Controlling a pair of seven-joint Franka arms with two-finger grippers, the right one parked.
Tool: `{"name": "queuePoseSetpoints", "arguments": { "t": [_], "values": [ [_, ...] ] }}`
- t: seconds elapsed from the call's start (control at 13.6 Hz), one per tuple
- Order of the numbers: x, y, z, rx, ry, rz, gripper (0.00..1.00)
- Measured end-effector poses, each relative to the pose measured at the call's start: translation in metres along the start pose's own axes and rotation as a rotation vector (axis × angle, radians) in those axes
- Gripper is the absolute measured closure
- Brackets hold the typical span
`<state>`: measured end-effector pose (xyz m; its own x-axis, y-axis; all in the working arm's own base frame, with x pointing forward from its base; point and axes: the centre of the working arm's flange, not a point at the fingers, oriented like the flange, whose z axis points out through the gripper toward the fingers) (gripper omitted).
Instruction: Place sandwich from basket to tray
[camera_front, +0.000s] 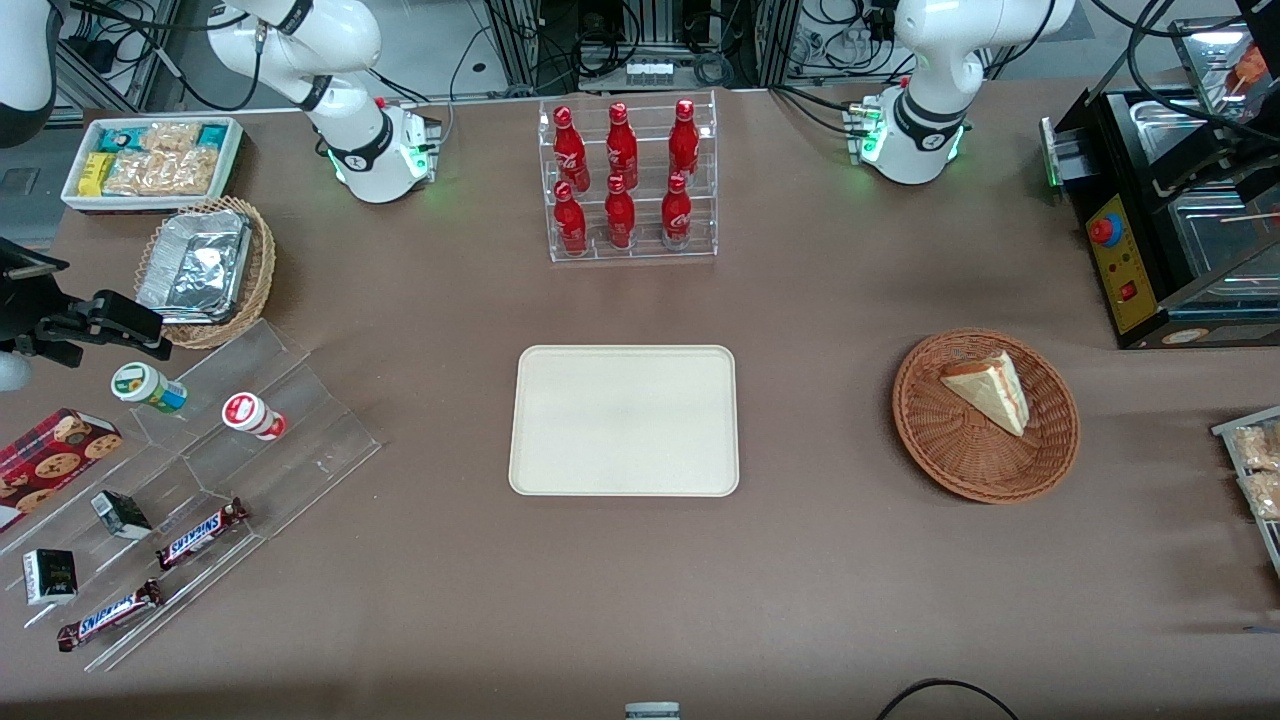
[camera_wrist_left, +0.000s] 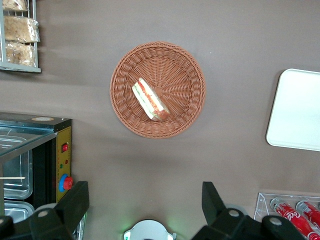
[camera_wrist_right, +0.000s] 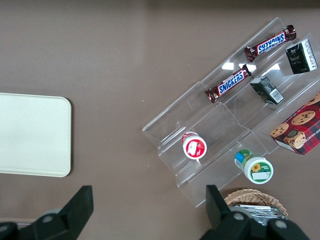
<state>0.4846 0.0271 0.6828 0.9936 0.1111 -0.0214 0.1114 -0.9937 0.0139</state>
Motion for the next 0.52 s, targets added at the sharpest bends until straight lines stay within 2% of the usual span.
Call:
{"name": "queuePoseSetpoints", "arguments": {
  "t": [0.3, 0.52],
  "values": [
    [0.010, 0.000, 0.012, -0.003, -0.025, -0.001, 0.00],
    [0.032, -0.005, 0.046, 0.007, -0.095, -0.011, 0.00]
  ]
}}
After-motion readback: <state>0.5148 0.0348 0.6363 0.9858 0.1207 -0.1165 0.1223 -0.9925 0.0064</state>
